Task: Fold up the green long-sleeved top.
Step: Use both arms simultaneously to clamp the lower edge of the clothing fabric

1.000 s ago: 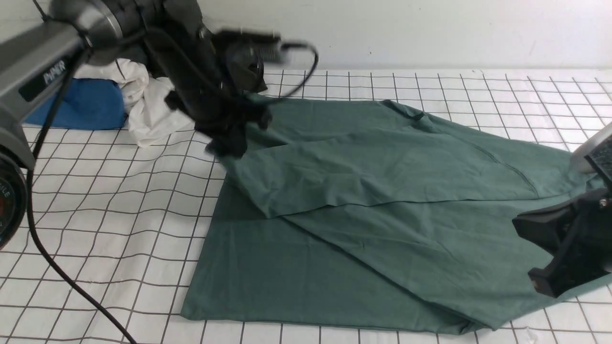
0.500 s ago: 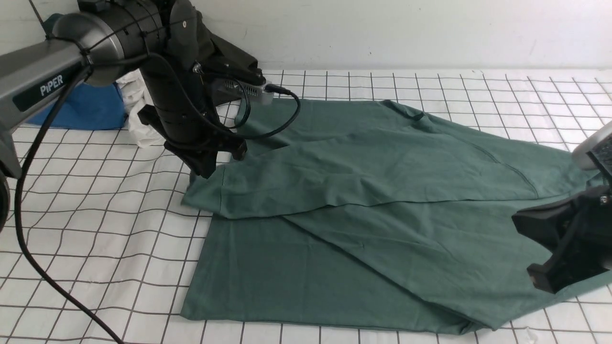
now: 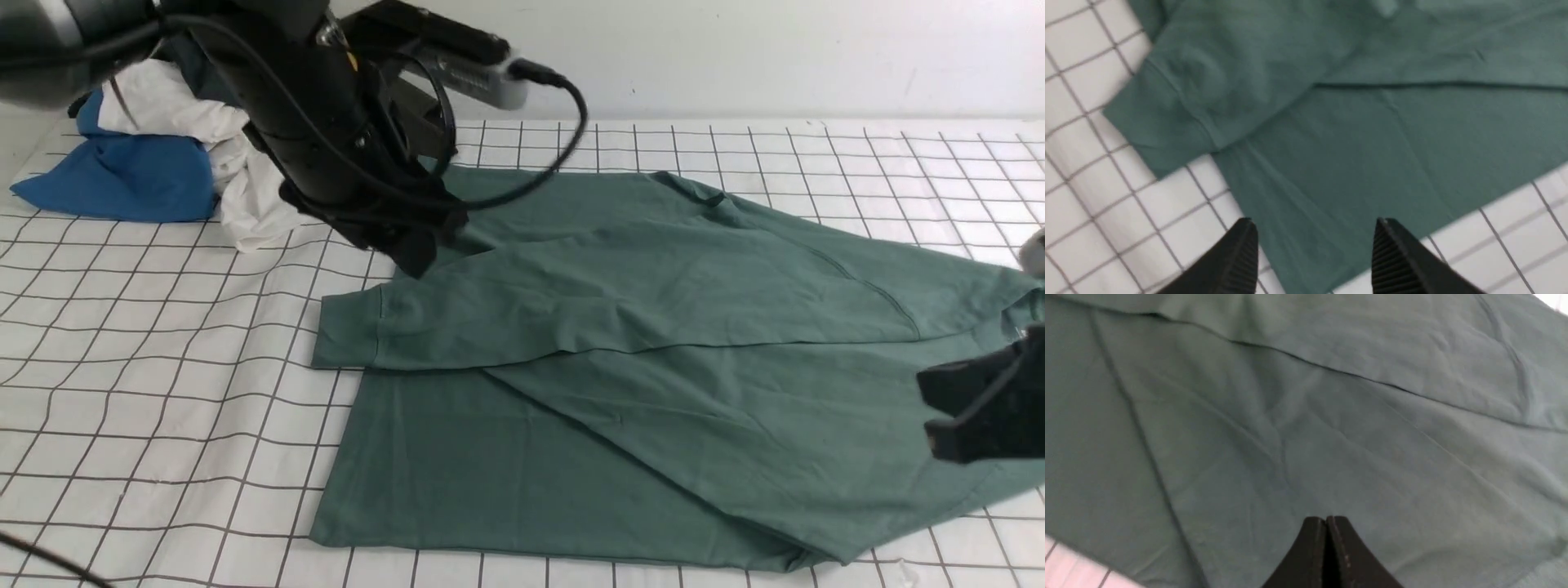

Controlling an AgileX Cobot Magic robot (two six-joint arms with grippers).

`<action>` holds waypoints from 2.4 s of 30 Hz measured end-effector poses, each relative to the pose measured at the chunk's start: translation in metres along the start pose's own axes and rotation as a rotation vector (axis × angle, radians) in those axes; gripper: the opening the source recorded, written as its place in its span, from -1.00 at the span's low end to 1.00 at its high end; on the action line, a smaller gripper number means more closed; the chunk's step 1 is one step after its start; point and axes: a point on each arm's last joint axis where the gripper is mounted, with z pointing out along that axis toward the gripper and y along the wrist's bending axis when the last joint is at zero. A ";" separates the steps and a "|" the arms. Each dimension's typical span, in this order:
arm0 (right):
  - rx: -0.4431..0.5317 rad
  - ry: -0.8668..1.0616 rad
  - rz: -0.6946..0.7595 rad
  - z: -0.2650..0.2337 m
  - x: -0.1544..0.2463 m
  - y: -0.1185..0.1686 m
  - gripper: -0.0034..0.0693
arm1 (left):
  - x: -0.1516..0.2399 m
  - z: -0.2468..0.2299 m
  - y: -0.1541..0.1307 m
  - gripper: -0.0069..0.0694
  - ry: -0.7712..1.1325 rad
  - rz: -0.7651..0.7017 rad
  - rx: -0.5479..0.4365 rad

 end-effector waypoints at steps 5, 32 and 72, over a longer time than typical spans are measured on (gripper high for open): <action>0.091 0.001 0.214 0.005 -0.027 -0.038 -0.87 | 0.049 0.033 -0.031 0.02 0.169 0.070 0.052; 0.142 0.281 0.111 0.223 -0.056 -0.116 -0.09 | 0.101 0.102 -0.030 -0.23 0.171 0.039 0.030; 0.089 0.344 0.080 0.258 -0.070 -0.126 -0.25 | 0.102 0.101 -0.035 -0.84 0.183 0.056 0.083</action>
